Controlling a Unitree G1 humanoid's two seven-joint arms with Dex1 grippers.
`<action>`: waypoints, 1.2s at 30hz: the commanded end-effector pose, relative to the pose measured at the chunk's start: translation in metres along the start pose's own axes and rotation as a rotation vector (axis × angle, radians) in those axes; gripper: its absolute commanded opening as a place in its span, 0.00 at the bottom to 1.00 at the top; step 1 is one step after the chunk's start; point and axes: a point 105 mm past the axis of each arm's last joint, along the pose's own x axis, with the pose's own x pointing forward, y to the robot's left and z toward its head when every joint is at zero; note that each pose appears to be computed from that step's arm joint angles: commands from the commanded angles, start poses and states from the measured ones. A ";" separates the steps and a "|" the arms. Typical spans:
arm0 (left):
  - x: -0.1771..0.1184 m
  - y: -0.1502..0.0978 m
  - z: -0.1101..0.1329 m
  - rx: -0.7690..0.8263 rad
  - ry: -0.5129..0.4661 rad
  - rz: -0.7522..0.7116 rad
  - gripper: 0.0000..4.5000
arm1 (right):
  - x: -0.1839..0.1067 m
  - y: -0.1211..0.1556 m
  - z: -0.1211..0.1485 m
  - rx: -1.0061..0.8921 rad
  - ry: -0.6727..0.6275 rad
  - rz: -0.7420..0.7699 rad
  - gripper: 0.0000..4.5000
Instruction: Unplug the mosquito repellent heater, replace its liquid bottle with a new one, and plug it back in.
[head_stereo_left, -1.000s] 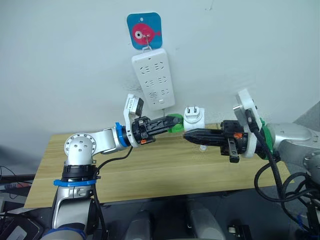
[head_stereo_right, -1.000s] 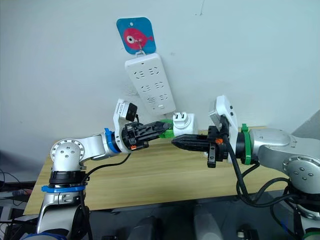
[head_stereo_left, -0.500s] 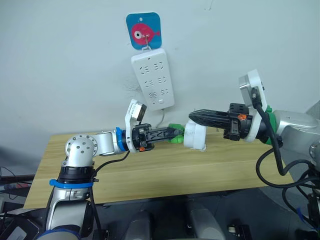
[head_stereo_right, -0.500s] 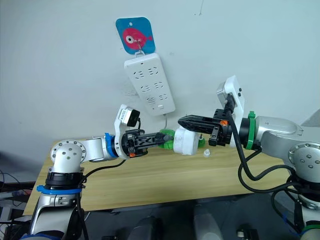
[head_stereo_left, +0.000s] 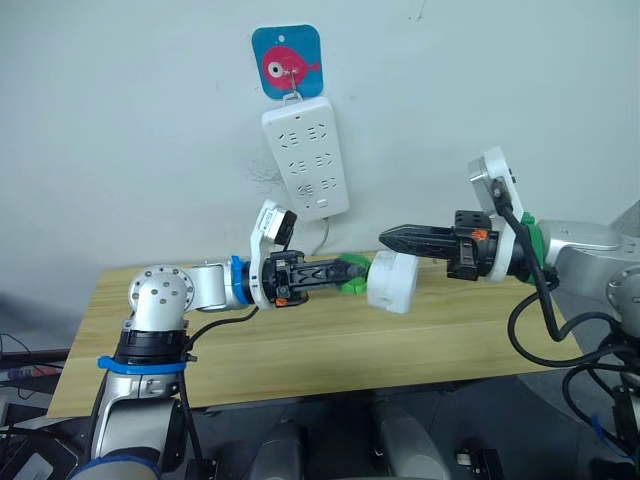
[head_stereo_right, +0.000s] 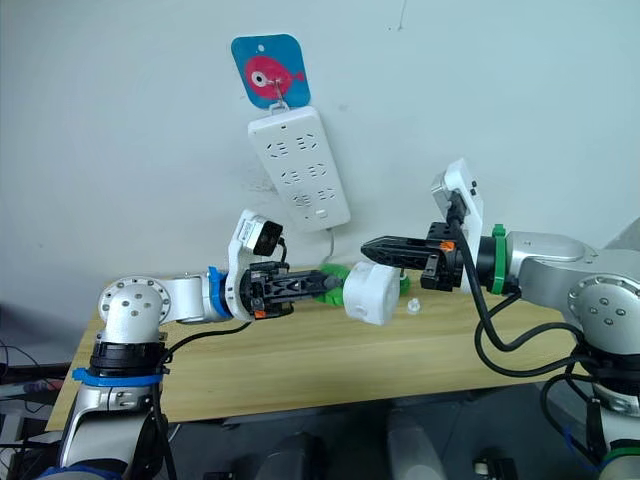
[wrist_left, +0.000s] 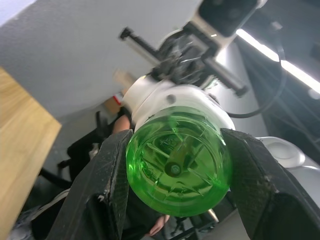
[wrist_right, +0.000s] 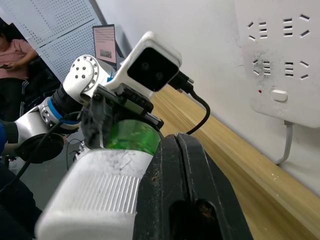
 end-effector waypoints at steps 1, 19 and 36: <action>0.003 -0.017 0.009 0.033 -0.024 -0.076 0.54 | 0.003 0.003 -0.005 0.015 0.013 0.014 0.00; -0.001 -0.014 0.008 0.000 -0.045 -0.043 0.51 | -0.011 -0.022 -0.001 0.041 -0.126 -0.176 0.00; -0.006 0.008 0.029 0.045 -0.204 0.092 0.51 | -0.054 0.008 -0.027 -0.429 0.126 -0.276 0.99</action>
